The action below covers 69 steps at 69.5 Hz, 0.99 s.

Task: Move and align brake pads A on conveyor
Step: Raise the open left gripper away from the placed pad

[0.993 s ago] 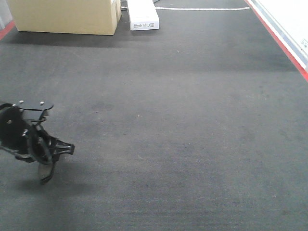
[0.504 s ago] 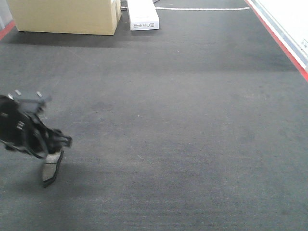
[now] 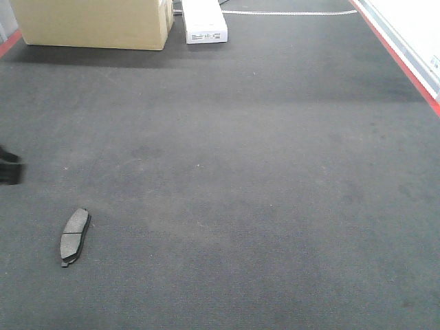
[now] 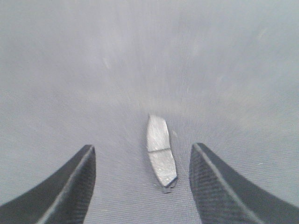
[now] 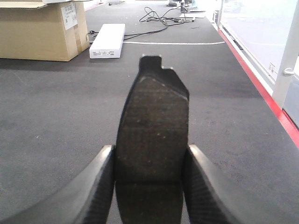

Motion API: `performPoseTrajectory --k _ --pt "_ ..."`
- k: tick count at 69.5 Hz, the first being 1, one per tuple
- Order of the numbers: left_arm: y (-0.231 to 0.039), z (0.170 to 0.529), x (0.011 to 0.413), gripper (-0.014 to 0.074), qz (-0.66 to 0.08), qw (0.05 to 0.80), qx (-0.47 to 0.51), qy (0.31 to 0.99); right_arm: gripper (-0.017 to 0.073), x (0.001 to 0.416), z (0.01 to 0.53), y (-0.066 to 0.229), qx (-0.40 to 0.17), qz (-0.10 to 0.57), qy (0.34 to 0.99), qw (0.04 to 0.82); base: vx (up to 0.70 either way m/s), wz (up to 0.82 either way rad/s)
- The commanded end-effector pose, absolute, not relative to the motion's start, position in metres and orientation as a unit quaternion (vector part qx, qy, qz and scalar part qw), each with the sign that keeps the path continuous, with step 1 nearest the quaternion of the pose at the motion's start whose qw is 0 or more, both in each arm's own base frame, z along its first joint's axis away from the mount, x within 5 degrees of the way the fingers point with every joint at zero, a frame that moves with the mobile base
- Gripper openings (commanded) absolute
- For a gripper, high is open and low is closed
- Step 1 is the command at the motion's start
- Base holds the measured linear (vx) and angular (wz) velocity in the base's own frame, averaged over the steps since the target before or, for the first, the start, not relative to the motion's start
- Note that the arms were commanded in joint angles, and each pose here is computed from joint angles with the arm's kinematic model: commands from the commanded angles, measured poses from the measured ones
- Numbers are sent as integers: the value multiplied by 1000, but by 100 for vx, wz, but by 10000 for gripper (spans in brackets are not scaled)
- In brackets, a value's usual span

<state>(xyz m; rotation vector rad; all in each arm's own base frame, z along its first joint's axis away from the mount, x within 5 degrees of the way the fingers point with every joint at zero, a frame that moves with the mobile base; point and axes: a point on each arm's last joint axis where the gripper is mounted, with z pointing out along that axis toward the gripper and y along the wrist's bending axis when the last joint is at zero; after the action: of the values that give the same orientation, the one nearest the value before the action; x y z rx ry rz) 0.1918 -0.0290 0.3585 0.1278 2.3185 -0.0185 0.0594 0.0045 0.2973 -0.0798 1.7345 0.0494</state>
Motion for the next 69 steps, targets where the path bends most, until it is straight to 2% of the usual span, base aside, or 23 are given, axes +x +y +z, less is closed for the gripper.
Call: performPoseTrajectory --k 1,11,35,54,69 --pt "-25 379 168 408 -13 463 54 885 -10 60 316 4 -33 20 722 691 0 0" --pt "-18 371 128 408 -20 512 54 857 -10 60 316 4 -33 20 722 691 0 0" --pt "-8 330 63 408 -54 596 47 800 -10 60 316 4 -33 20 722 691 0 0" --pt "-4 322 38 408 -65 652 43 754 -10 60 316 4 -33 20 722 691 0 0" --pt "-4 322 36 408 -65 655 43 752 -10 60 316 4 -33 20 722 691 0 0"
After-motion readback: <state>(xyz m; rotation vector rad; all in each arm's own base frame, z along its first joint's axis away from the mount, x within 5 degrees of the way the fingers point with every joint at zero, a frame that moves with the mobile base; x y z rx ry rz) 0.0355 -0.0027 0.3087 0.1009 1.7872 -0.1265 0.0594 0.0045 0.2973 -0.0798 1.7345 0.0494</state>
